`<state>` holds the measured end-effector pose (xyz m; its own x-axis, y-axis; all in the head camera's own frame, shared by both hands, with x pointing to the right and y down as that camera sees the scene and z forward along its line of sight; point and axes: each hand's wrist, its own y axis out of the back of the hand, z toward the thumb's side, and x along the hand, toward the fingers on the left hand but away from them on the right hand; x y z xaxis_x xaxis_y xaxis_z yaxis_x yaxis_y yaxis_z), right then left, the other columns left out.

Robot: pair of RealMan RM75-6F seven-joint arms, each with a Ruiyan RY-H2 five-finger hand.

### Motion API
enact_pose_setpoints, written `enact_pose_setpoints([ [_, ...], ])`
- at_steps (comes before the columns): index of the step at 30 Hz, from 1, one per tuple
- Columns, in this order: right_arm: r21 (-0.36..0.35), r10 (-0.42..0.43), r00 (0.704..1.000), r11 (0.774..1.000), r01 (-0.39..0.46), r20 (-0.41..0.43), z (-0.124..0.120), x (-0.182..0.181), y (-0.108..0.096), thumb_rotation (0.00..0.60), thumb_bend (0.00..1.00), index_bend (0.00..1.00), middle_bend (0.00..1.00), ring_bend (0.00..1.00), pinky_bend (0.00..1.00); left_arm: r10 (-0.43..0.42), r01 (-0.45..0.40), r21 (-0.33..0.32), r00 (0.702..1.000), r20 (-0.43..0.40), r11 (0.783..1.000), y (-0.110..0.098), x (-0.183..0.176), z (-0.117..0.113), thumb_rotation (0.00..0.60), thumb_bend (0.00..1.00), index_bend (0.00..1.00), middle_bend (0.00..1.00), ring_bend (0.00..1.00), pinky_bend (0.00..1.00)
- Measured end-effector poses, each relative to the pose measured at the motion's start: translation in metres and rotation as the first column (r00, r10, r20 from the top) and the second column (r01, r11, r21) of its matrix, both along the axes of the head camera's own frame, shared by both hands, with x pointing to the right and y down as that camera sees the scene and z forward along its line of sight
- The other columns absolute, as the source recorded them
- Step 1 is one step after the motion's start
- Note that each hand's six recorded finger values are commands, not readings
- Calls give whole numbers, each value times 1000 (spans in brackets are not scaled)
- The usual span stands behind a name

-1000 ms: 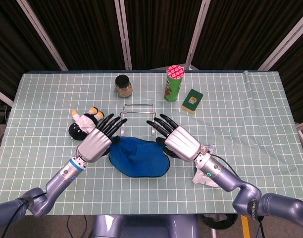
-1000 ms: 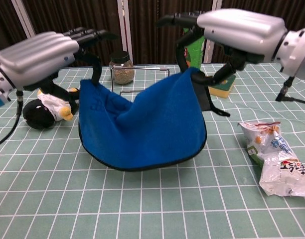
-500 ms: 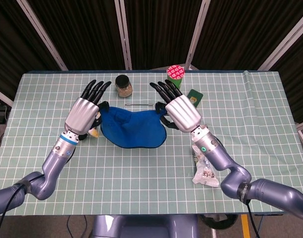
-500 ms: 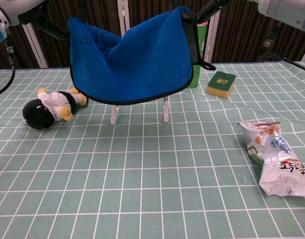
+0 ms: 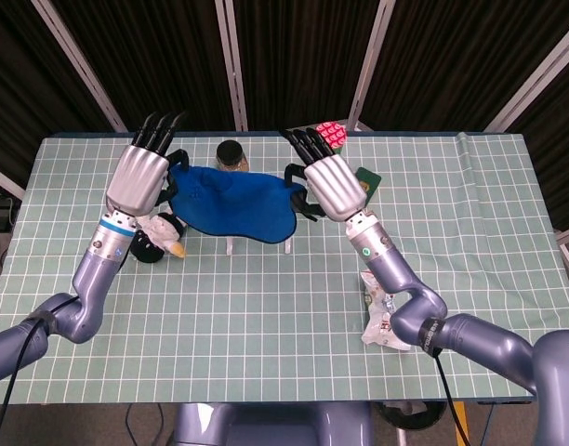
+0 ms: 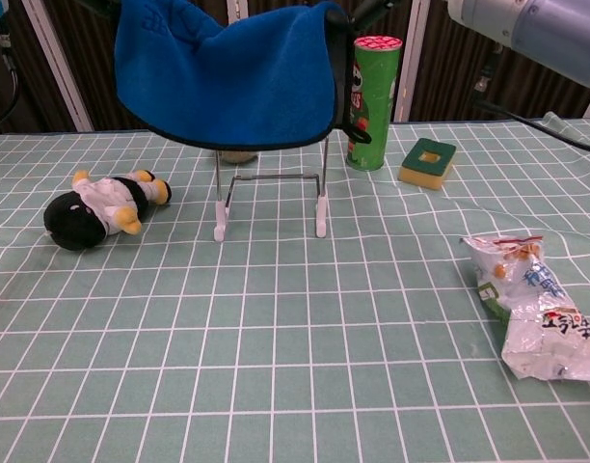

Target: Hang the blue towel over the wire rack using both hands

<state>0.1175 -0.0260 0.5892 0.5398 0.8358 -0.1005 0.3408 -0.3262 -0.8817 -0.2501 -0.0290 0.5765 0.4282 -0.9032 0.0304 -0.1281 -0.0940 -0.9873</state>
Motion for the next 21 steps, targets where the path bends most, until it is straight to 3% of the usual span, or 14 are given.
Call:
enact_pose_setpoints([
  [4,16,18,1000,1000,-18,10,-9,2,-11,600,402,675,0,0,0,2,-2,15,1000,4,1000,-4,1,-6,600,518,808,0,0,0],
  [9,2,40,999,999,-40,-7,-3,11,-14,600,402,675,0,0,0,0,1,-21,999,38,1000,1,-1,8,600,518,808,0,0,0],
  [21,-70,53,994,996,-59,-91,45,31,-3,600,401,675,0,0,0,-5,14,-138,998,68,990,18,-1,64,600,520,807,0,0,0],
])
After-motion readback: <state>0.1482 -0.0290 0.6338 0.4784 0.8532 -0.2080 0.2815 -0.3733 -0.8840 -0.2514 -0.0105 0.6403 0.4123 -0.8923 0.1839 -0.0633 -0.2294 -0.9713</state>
